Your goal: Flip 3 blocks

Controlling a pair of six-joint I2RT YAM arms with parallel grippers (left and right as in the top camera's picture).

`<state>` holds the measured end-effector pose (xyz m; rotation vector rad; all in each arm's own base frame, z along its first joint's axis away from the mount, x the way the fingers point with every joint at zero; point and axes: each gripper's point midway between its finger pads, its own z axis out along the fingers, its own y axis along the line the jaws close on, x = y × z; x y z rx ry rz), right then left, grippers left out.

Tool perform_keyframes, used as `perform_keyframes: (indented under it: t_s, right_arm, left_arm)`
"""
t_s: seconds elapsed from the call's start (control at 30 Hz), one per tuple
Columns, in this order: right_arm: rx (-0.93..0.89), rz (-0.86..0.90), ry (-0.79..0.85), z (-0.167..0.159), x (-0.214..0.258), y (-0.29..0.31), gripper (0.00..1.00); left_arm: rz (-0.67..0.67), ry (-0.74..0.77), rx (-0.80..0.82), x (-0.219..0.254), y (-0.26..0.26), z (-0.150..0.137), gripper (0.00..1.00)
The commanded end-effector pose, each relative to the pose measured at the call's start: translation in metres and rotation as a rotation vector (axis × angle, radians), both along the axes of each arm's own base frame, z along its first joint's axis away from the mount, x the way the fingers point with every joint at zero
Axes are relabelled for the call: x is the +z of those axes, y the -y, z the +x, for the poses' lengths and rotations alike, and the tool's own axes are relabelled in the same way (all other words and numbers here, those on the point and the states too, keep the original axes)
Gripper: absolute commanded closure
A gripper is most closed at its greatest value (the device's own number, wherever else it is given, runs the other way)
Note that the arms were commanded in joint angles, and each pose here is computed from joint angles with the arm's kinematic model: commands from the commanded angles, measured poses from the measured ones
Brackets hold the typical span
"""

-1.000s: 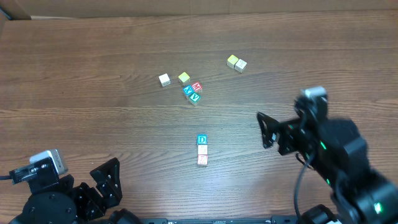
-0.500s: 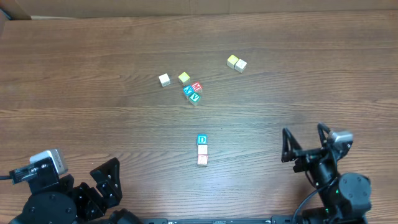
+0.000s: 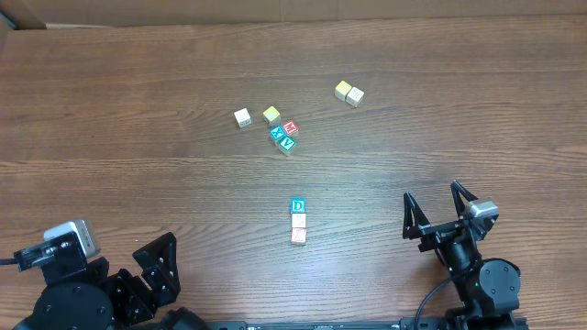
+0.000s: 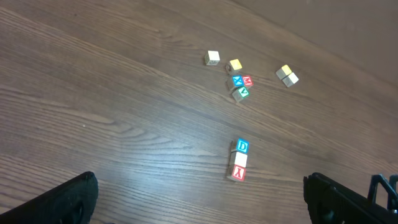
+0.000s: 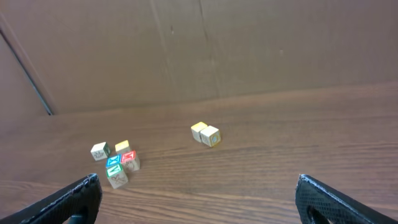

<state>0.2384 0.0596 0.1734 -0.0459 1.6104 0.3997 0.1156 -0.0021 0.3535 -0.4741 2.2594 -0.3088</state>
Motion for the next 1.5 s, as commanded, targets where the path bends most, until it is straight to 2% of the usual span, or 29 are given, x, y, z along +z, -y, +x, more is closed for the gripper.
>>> perform_keyframes:
  t_s: [0.0,0.23,1.47]
  right_arm:
    - [-0.013,-0.032,0.026,0.0011,-0.0004,0.0027,0.0]
    - [-0.018,-0.16,0.056,0.0014,-0.0019,0.004,0.0]
    - [-0.042,-0.15,0.05,0.0024,-0.0021,0.008,0.0]
  left_arm:
    - [0.012,0.017,0.007,0.0033,-0.0038,0.0,0.0]
    - [0.012,0.017,0.007,0.0033,-0.0038,0.0,0.0]
    - [0.012,0.017,0.007,0.0033,-0.0038,0.0,0.0]
